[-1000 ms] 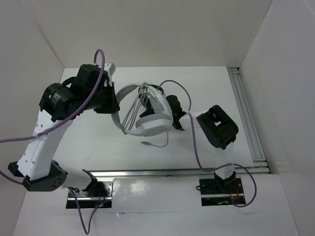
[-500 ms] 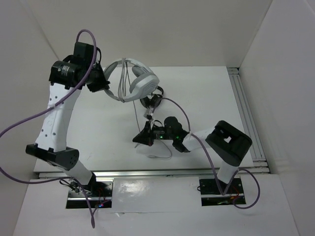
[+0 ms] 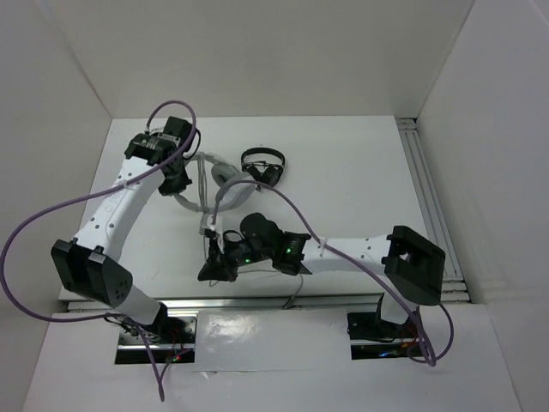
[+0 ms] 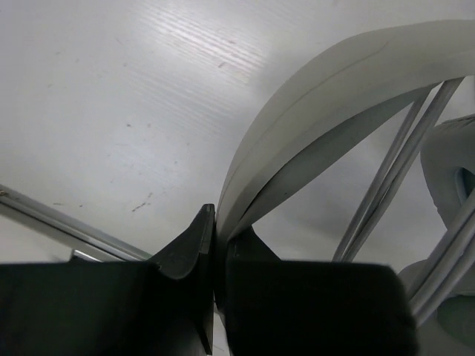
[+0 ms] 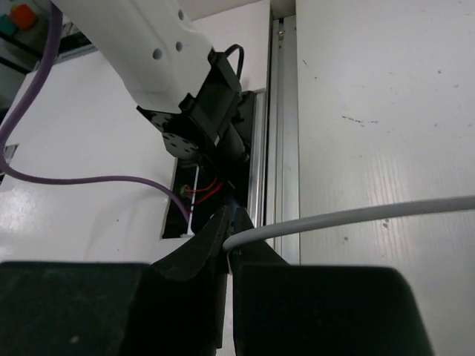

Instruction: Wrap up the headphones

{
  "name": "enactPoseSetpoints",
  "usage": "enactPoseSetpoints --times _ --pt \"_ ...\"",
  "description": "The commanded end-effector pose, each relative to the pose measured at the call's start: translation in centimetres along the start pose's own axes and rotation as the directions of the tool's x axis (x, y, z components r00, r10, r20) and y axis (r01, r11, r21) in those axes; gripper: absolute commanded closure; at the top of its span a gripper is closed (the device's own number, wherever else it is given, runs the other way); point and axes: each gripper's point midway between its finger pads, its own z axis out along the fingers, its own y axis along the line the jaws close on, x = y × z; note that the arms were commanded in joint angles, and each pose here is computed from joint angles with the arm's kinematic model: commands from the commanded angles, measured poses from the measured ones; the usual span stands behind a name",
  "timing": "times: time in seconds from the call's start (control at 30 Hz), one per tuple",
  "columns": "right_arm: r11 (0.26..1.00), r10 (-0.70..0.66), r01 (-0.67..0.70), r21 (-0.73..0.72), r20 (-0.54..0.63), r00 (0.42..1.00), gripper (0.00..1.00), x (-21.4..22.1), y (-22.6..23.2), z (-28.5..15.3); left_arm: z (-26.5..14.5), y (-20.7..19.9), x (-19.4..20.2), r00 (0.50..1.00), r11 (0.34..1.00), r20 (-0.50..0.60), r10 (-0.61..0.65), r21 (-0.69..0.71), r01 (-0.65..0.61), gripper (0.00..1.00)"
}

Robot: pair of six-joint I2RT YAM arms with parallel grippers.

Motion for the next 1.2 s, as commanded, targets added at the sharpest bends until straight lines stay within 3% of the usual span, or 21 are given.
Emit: enactPoseSetpoints --times 0.0,0.1,0.2,0.33,0.37,0.57,0.6,0.67,0.7,0.77,0.8,0.87,0.97,1.17 --pt "0.991 -0.09 0.073 -0.114 -0.149 0.985 0.94 -1.0 4.4 -0.8 -1.2 -0.3 -4.9 0.941 0.984 0.291 -0.175 0.033 0.173 1.0" --pt "0.991 -0.127 0.118 -0.057 -0.21 0.969 0.92 -2.6 4.0 -1.9 0.1 1.0 -2.9 0.961 0.992 0.26 -0.091 -0.062 0.111 1.0" --pt "0.967 -0.18 0.218 0.135 -0.251 0.951 0.92 -5.7 1.8 -4.2 1.2 1.3 -1.3 0.972 0.991 0.237 -0.006 -0.126 0.037 1.0" --pt "0.832 -0.237 0.33 0.445 -0.253 0.938 0.92 -11.5 -1.7 -8.6 2.6 1.9 1.2 0.977 0.982 0.179 0.117 -0.17 -0.086 1.0" --pt "0.759 -0.253 0.351 0.549 -0.249 0.935 0.94 -14.0 -2.6 -10.2 2.7 1.6 1.4 0.975 0.981 0.179 0.133 -0.166 -0.103 1.0" --pt "0.496 -0.312 0.415 0.762 -0.289 0.905 0.95 -19.9 -4.1 -15.0 2.3 0.0 3.1 0.963 0.977 0.165 0.211 -0.043 -0.207 1.0" --pt "0.386 -0.316 0.412 0.825 -0.302 0.9 0.93 -20.7 -4.8 -16.5 1.9 -0.2 3.2 0.96 0.974 0.168 0.225 -0.028 -0.223 1.0" --pt "0.284 -0.327 0.43 0.857 -0.335 0.884 0.93 -21.0 -5.2 -17.4 1.3 -0.6 4.1 0.952 0.966 0.172 0.254 0.006 -0.259 1.0" --pt "0.136 -0.328 0.395 0.908 -0.335 0.883 0.93 -21.8 -6.0 -19.6 0.7 -1.1 4.5 0.942 0.956 0.18 0.284 0.03 -0.293 1.0" --pt "0.037 -0.348 0.364 0.931 -0.329 0.878 0.9 -22.9 -6.0 -21.6 0.0 -1.3 5.4 0.929 0.943 0.194 0.314 0.051 -0.329 1.0" --pt "-0.028 -0.376 0.281 0.959 -0.27 0.886 0.87 -23.4 -6.0 -22.5 -0.4 -1.5 5.4 0.925 0.94 0.209 0.319 0.057 -0.337 1.0" --pt "-0.066 -0.393 0.267 0.962 -0.271 0.879 0.78 -24.5 -6.1 -24.2 -1.1 -1.3 6.7 0.914 0.927 0.202 0.351 0.06 -0.37 1.0" --pt "0.038 -0.384 0.198 0.979 -0.169 0.908 0.77 -25.3 -7.2 -23.9 -2.0 -0.3 7.0 0.918 0.935 0.215 0.333 0.048 -0.351 1.0" --pt "0.082 -0.335 0.188 0.979 -0.151 0.93 0.7 -21.5 -9.9 -21.7 -4.9 0.3 6.5 0.917 0.932 0.25 0.31 0.109 -0.344 1.0"
